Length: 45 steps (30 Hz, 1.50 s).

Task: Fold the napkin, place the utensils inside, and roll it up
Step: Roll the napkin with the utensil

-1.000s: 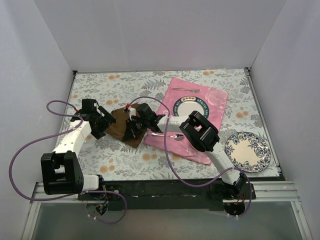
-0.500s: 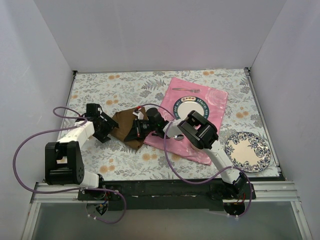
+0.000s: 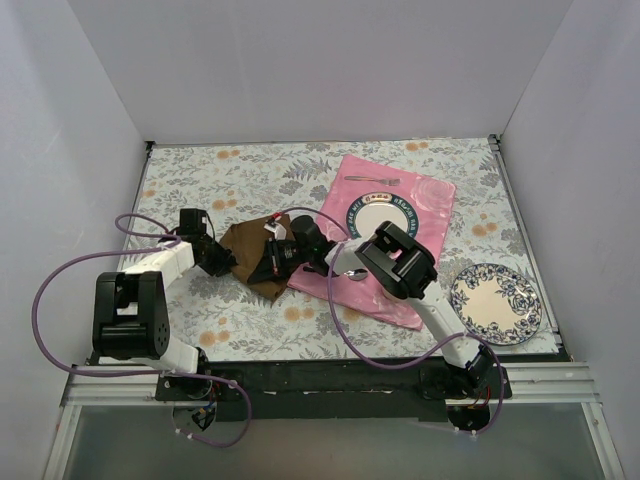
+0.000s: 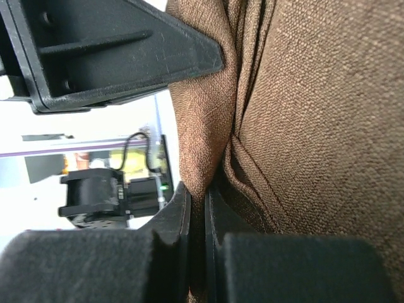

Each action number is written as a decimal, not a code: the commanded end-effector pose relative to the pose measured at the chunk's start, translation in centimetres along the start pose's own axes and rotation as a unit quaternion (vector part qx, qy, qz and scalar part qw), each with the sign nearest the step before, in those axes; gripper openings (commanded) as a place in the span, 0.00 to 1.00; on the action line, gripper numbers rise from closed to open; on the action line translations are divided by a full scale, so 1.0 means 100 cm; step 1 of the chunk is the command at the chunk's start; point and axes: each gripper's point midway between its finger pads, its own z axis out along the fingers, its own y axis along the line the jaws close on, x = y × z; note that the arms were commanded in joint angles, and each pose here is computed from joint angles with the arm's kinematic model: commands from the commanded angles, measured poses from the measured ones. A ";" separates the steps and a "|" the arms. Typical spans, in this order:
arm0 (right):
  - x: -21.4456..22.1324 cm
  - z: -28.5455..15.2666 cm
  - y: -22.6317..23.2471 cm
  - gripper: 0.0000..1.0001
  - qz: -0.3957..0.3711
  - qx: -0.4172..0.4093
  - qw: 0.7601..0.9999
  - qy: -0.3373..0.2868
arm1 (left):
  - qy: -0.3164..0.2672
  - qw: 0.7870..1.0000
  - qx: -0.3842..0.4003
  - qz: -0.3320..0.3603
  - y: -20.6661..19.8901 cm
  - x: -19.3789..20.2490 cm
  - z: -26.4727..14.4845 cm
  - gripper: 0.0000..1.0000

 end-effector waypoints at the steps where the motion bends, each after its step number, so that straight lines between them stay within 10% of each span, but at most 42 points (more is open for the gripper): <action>1: 0.008 -0.007 -0.019 0.05 -0.065 0.073 0.995 0.031 | -0.035 0.998 -0.052 0.025 0.023 -0.014 0.006 0.10; 9: -0.012 -0.024 -0.001 0.48 -0.293 0.217 0.929 0.064 | 0.008 0.998 -0.048 0.037 0.019 -0.003 0.000 0.00; 21: -0.019 -0.011 0.035 0.84 -0.499 0.330 0.800 0.041 | 0.101 0.991 -0.085 0.010 0.018 0.020 -0.006 0.00; 35: -0.017 0.002 -0.003 0.70 -0.564 0.428 0.706 0.023 | 0.121 0.988 -0.094 -0.002 0.015 0.023 -0.010 0.00; 45: -0.016 0.013 -0.016 0.23 -0.557 0.422 0.715 0.029 | 0.116 0.989 -0.093 0.009 0.016 0.018 -0.013 0.00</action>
